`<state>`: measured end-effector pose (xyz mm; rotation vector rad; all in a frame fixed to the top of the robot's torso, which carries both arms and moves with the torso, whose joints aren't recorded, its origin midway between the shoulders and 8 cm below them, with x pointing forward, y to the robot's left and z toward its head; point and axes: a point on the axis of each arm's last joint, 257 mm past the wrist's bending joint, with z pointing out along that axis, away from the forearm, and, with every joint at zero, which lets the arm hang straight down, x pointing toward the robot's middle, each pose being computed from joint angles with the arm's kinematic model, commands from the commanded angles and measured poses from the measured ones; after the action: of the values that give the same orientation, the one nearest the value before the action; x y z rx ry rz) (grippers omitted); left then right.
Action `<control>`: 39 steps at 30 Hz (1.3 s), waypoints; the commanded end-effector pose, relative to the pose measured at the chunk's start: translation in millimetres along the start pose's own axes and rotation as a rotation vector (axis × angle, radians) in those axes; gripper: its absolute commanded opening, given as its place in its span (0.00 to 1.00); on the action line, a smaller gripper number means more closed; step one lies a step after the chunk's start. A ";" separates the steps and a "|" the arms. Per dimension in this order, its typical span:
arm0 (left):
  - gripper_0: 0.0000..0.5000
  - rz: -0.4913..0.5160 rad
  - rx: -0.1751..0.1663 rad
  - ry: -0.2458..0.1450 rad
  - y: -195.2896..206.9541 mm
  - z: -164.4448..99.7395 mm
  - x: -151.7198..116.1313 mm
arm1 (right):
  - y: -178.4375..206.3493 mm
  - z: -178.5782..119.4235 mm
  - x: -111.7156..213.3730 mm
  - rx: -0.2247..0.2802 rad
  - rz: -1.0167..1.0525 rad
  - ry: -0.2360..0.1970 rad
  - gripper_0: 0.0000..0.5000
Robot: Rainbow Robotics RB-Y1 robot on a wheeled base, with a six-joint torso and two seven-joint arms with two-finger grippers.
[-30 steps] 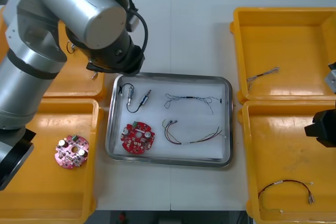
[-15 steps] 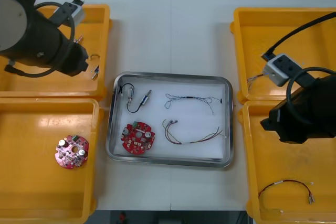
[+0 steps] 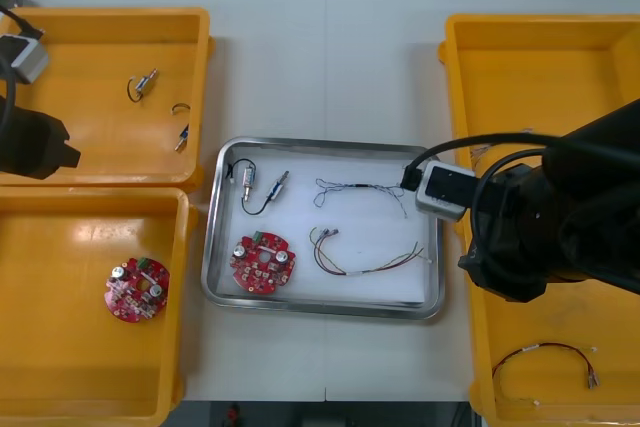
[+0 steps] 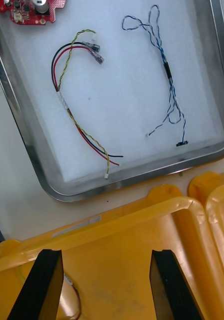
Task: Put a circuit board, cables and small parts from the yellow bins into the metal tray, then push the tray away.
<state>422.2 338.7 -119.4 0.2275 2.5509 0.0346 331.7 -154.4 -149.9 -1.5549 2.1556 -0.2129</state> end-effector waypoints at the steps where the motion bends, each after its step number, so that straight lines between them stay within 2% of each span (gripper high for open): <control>1: 0.99 -0.002 -0.053 0.005 29.0 -13.3 16.3 | 4.3 2.8 -30.1 0.031 -0.152 -0.019 1.00; 8: 1.00 -0.060 -0.065 0.049 45.0 -9.0 44.2 | 35.0 28.1 -73.8 -0.063 -0.208 -0.077 1.00; 15: 0.99 -0.099 -0.081 0.080 58.6 -8.8 64.7 | 58.8 45.9 -89.2 -0.072 -0.298 -0.064 1.00; 19: 0.99 -0.116 -0.087 0.096 62.9 -8.5 75.9 | 78.0 63.5 -95.8 -0.098 -0.331 -0.062 1.00; 28: 1.00 -0.131 -0.089 0.100 64.7 -7.9 79.1 | 108.6 98.4 -108.0 -0.088 -0.397 -0.058 1.00; 39: 1.00 -0.131 -0.089 0.100 64.7 -7.9 79.1 | 131.7 132.4 -113.0 -0.065 -0.436 -0.004 1.00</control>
<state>368.5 400.2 -166.0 0.0016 2.6703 0.0356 314.7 -8.7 -287.5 -1.9972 1.9077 -0.2767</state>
